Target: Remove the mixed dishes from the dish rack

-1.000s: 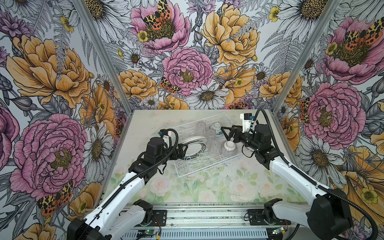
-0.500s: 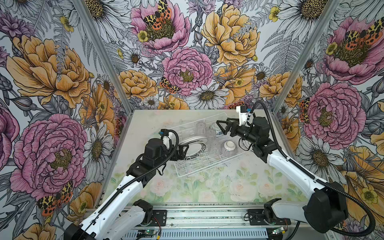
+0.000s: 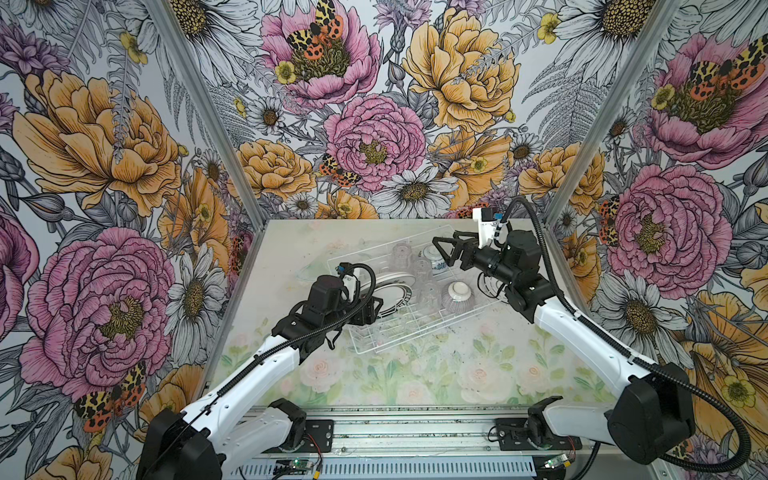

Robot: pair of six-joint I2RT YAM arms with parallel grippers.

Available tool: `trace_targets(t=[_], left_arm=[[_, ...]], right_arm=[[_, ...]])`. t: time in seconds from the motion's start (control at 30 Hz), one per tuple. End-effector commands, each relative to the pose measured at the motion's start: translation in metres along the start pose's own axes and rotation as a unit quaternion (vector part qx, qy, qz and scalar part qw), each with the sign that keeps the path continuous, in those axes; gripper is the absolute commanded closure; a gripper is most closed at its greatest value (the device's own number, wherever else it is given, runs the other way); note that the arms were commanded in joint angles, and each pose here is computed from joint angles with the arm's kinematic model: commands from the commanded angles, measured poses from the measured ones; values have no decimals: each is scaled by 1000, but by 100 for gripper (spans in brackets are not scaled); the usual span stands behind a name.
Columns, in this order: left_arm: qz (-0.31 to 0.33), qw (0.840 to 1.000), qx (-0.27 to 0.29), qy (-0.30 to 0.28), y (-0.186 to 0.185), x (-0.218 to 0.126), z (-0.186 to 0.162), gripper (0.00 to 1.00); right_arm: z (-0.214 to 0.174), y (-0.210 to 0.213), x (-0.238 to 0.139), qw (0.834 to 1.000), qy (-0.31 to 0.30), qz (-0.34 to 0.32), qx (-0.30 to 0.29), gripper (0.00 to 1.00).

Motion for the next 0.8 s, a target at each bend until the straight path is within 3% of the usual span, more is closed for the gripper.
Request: trace_targets(t=[0.0,0.07,0.4,0.77], left_arm=[[15,999,22,-27,-1,1,13,24],[22,999,25,-25,0,4,13,28],[83,994,44,-56,6,-6,20,31],[61,995,44,-61,7,8,20,35]], right_arm=[[5,7,2,1000,-6,17,-14,1],[4,7,2,1000,-5,16,-15,0],[0,9,-3,1000,3,16,-12,1],[1,7,-2,1000,1,9,1,0]])
Point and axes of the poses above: each gripper's point midway between its finger pads, its own x axis out along the fingers, its own y axis along the line the jaws close on, z = x × y, the point moved 7 cm from there along -x, back along the fingers, and after that the axes turned 7 degrees about x, right-handed, at the moved point
